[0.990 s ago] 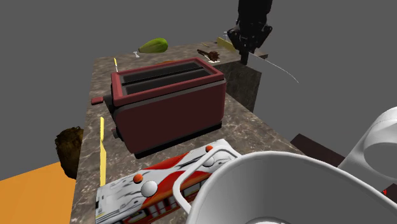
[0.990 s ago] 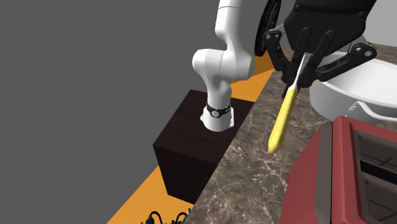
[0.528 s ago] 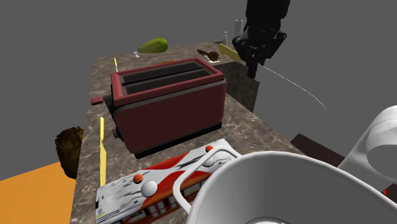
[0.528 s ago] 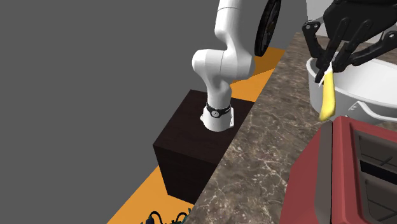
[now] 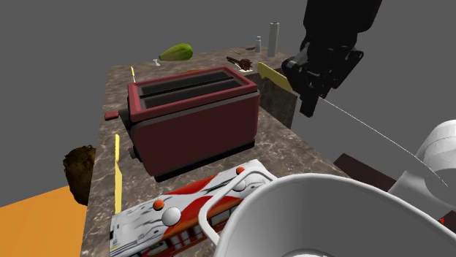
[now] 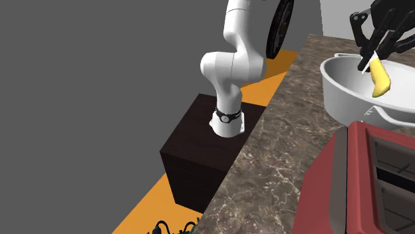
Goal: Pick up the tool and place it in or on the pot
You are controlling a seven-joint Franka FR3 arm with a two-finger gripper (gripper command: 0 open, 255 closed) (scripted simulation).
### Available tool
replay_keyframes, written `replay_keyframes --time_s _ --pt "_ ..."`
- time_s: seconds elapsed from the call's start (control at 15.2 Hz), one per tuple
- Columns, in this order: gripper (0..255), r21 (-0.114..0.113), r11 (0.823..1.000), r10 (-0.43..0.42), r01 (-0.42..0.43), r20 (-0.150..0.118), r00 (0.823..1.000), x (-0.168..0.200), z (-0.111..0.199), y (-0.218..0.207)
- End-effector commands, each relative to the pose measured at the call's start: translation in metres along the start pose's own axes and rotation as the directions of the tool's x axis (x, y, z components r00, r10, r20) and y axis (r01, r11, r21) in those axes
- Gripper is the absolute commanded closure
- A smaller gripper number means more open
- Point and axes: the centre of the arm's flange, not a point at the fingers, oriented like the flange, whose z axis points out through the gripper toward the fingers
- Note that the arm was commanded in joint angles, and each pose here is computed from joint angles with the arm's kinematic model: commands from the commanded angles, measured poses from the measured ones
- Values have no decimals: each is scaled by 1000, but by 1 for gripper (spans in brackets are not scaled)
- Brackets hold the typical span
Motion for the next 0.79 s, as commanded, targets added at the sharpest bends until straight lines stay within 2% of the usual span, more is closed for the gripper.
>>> replay_keyframes --time_s 0.0,0.73 --pt "255 0 1000 1 -1 1 1000 -24 1 -13" --pt "255 0 1000 1 -1 1 1000 -153 -2 -78"
